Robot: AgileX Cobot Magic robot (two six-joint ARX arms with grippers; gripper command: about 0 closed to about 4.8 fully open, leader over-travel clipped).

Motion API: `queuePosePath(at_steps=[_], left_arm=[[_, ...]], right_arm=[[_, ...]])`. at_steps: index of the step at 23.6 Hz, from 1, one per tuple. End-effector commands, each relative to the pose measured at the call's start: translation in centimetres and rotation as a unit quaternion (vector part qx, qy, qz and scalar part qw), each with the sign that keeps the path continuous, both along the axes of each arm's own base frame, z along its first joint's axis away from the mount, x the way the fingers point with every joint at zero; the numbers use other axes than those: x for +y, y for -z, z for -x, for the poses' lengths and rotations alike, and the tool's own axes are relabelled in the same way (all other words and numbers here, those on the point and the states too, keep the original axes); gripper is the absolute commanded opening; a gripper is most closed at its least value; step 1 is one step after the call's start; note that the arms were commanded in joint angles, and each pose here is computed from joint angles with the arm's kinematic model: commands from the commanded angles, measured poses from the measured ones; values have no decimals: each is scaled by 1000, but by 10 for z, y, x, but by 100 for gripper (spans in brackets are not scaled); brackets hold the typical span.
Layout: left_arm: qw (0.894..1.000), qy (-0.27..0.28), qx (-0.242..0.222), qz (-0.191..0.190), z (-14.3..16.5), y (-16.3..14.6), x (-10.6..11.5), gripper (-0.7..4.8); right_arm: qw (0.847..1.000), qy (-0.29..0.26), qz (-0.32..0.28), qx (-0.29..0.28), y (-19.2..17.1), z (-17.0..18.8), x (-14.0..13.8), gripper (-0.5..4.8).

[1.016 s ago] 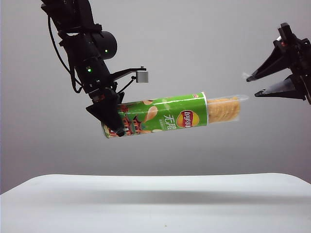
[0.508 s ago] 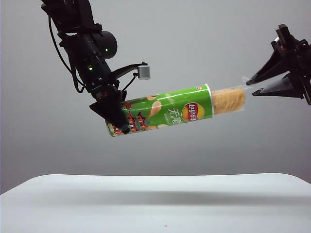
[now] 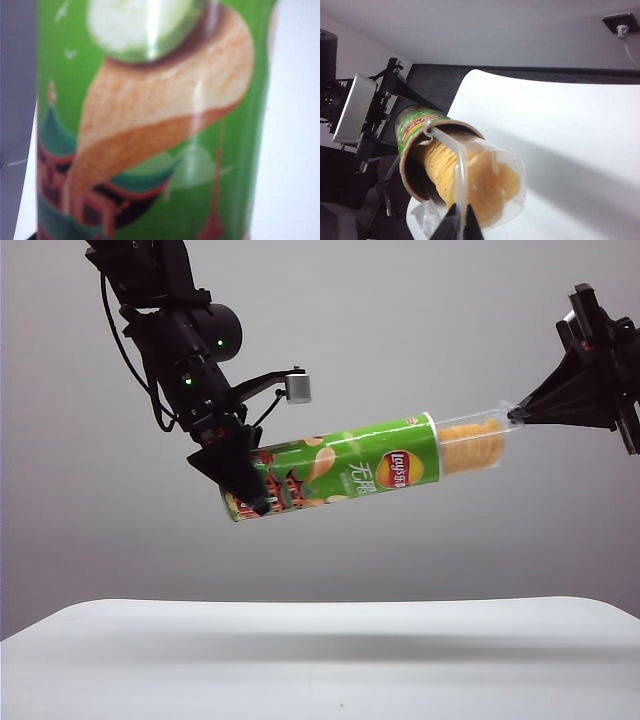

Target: Pick up the green tub of chips from the desk, push the transparent container that's holding the chips and has slipped out back in, and finally put the chips back on the desk.

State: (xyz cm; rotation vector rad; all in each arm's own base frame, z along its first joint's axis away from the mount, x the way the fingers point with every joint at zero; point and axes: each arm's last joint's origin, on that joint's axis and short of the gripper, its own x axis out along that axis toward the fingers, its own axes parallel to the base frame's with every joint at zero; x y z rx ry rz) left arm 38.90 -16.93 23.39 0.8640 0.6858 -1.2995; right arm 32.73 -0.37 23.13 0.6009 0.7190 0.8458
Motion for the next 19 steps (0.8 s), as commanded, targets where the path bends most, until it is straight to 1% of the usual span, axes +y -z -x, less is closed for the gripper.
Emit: queuePosePath(at_steps=[1, 4, 7, 10, 14, 16, 17, 18, 19], left_arm=[[999, 20, -3, 41, 3, -7, -10, 224], [998, 25, -10, 63, 4, -9, -19, 224], [997, 35, -17, 67, 6, -10, -27, 224], [996, 41, -16, 78, 9, -11, -36, 224], [994, 52, -25, 89, 12, -12, -46, 224], [995, 46, -25, 81, 14, -12, -49, 224], [996, 41, -26, 71, 14, -11, -49, 224], [998, 33, -25, 57, 13, -10, -46, 224], [999, 24, -24, 40, 13, -9, -44, 224]], right_arm=[[1000, -17, -3, -4, -2, 0, 9, -7], [999, -47, -2, -6, -2, 1, 30, -7], [998, -54, 7, -9, -2, 1, 41, -7], [998, -63, 10, -8, -2, 2, 49, -7], [997, -73, 9, -7, -1, 3, 55, -7], [997, -72, 10, -6, -1, 3, 55, -7], [998, -68, 12, -6, -1, 2, 53, -5], [998, -56, 16, -8, -1, 2, 48, 19], [999, -48, 19, -10, -1, 1, 43, 95]])
